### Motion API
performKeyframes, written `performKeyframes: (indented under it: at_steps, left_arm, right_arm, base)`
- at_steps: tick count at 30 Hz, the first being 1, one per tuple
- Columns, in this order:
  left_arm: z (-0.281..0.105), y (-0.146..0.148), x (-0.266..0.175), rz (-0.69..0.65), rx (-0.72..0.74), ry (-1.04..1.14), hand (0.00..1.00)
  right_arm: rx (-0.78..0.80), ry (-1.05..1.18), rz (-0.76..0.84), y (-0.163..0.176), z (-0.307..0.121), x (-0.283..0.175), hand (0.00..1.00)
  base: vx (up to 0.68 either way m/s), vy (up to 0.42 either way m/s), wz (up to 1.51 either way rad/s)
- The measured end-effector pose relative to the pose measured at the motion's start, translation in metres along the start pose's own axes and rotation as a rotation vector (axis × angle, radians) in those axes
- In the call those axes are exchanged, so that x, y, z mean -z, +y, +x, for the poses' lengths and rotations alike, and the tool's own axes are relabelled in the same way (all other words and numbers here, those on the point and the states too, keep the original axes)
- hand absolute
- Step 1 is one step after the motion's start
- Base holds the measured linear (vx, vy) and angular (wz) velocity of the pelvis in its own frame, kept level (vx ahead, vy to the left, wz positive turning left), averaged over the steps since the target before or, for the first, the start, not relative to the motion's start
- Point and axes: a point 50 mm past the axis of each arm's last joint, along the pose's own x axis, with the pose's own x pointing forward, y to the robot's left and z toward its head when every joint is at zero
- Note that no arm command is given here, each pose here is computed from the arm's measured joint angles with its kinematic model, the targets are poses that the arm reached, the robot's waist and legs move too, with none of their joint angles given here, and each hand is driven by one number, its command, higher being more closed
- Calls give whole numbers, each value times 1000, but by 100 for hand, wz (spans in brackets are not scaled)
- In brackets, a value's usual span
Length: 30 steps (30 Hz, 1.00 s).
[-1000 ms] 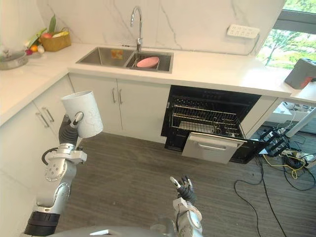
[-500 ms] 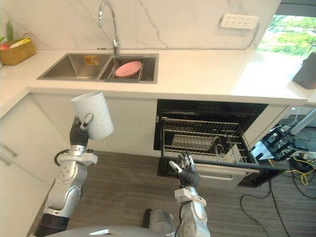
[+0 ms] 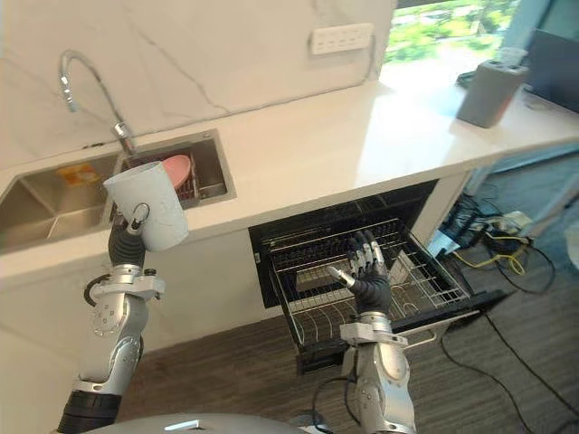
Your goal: Walk over to the sink, pick up the cup, carry it to the dishwasher, place the cup inside the dishwasher, then close the dishwasher door
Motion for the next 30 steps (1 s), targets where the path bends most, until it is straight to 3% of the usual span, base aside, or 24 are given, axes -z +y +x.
performKeyframes:
  at_steps: [7,14,22,30]
  left_arm:
    - [5,-6,-4,21,51,-23,100]
    - [5,-13,-7,65,105,-52,100]
    - [0,-29,-13,-6,54,-157,100]
    - [10,-37,10,34,3,-101,100]
  right_arm:
    - [-24,-72,93,18,3,-8,0]
    - [-87,-67,163,36,11,-5,0]
    - [-195,-28,217,59,13,-1,0]
    - [-240,-46,243,68,21,-7,0]
  base:
    - [38,167,-13]
    - [-8,46,-97]
    - [-25,-50,-20]
    - [-8,5,-2]
